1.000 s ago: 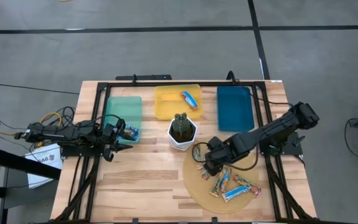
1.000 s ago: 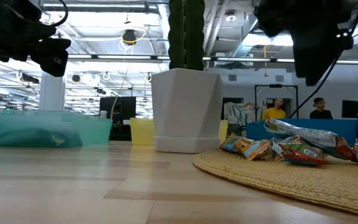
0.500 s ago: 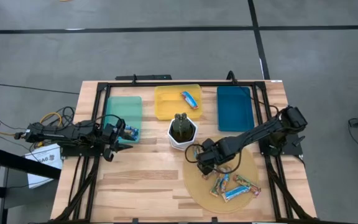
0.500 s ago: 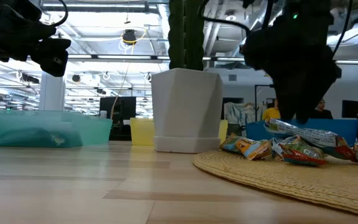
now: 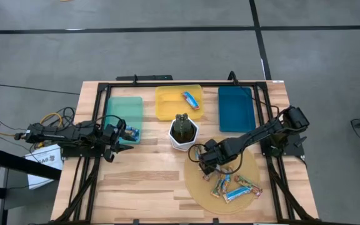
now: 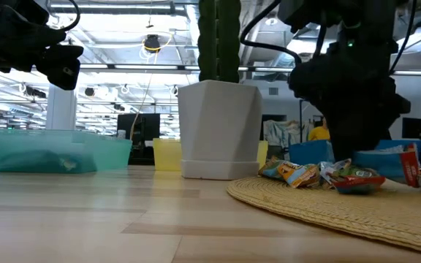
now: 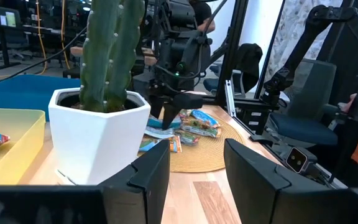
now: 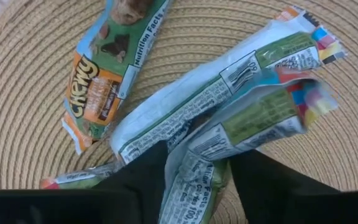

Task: Pick and place Granola Bars by type
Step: Put the red granola bar into the yellow bin

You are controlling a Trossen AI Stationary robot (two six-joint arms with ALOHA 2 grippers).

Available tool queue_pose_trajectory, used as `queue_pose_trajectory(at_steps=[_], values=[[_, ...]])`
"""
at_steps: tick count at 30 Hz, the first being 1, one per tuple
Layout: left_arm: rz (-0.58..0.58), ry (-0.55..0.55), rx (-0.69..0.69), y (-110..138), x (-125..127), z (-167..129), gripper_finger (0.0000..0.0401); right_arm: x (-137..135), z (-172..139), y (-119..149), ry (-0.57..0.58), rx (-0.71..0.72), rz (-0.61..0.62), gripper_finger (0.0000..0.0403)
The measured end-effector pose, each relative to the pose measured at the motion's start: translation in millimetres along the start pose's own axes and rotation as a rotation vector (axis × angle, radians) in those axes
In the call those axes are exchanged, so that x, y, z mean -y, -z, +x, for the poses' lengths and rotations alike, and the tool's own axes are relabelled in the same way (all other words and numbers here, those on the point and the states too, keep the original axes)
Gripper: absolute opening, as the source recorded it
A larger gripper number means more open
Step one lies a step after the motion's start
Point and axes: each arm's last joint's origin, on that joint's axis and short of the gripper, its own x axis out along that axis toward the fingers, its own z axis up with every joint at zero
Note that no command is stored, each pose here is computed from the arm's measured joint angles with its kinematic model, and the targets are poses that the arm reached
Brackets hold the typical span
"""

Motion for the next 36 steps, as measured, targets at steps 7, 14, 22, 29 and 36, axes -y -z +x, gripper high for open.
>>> queue_pose_trajectory(at_steps=[7,14,22,29,36], values=[[0.000,0.000,0.000,0,0,0,0.0144,-2,0,0,-0.020,-0.009,0.001,0.0083],[0.000,0.000,0.000,0,0,0,0.0144,-2,-12,-1,-0.077,0.001,0.004,0.0030],[0.000,0.000,0.000,0,0,0,0.0144,7,-45,-5,-0.170,0.071,0.035,0.0010],[0.000,0.000,0.000,0,0,0,0.0144,24,-79,-18,-0.248,0.198,0.103,0.0014],[0.000,0.000,0.000,0,0,0,0.0144,45,-106,-34,-0.300,0.313,0.177,0.0013]])
